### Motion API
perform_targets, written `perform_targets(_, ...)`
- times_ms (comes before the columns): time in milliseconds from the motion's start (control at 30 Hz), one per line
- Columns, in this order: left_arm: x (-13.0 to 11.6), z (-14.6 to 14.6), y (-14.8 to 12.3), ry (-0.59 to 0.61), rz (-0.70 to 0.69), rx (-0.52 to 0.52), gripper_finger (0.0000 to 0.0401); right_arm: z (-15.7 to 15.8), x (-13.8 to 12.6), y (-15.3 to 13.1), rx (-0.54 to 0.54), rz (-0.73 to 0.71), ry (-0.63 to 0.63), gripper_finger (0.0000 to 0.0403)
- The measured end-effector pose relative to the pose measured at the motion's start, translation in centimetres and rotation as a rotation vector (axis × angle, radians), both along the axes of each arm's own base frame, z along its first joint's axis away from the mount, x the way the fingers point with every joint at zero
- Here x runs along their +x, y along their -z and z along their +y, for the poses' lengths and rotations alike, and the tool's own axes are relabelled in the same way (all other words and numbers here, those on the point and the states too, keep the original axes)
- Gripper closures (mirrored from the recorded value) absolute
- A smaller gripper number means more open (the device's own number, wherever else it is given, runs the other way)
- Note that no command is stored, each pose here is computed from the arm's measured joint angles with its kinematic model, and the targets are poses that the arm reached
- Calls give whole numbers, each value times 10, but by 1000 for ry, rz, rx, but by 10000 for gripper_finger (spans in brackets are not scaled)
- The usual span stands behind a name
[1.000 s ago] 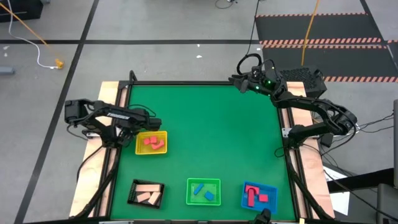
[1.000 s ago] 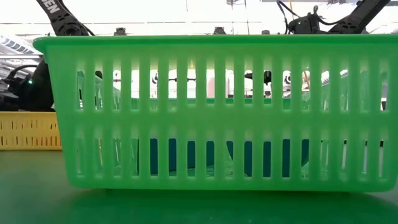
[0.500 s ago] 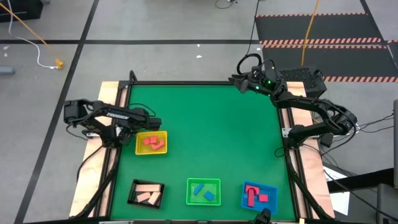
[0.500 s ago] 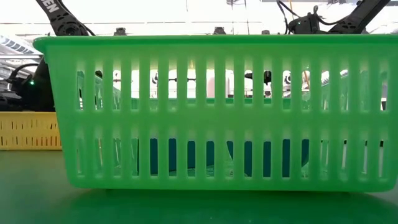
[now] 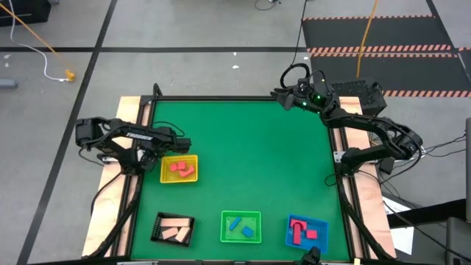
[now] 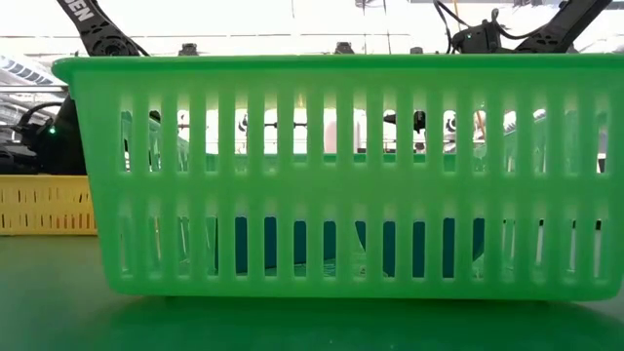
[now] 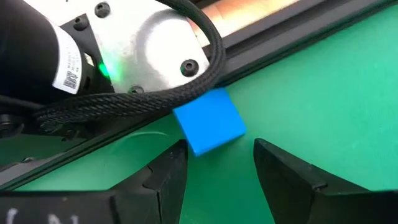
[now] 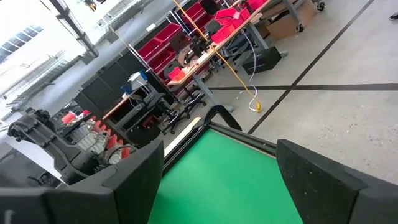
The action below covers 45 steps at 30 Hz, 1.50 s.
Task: Sort & place blocks by color
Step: Put the blue triangle block into the green bin
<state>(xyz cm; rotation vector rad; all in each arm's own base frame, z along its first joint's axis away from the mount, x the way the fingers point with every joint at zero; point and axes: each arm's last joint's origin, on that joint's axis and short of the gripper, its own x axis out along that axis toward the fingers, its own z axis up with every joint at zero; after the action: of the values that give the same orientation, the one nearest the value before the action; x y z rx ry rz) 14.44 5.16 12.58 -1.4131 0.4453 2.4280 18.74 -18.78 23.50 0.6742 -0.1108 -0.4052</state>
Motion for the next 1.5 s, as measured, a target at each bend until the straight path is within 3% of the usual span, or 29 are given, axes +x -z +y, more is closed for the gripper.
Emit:
perform_targets(267, 2, 2, 1, -53, -31, 26, 215, 0, 0, 0, -2, 2, -1, 101)
perform_targets(433, -4, 1, -2, -84, 24, -13, 215, 0, 0, 2, 14, 16, -3, 101)
perform_targets(1000, -13, 18, -2, -216, -3, -25, 218, -12, -14, 5, 32, 41, 32, 101)
perform_targets(1100, -13, 18, -2, -203, -7, -30, 246, -15, -17, 5, 32, 41, 46, 101)
perform_targets(1300, -12, 18, -3, -198, -3, -13, 348, -19, -22, 5, 28, 38, 69, 101)
perform_targets(1500, -4, 20, -8, -102, -13, 28, 352, -21, -24, 5, 25, 39, 90, 101)
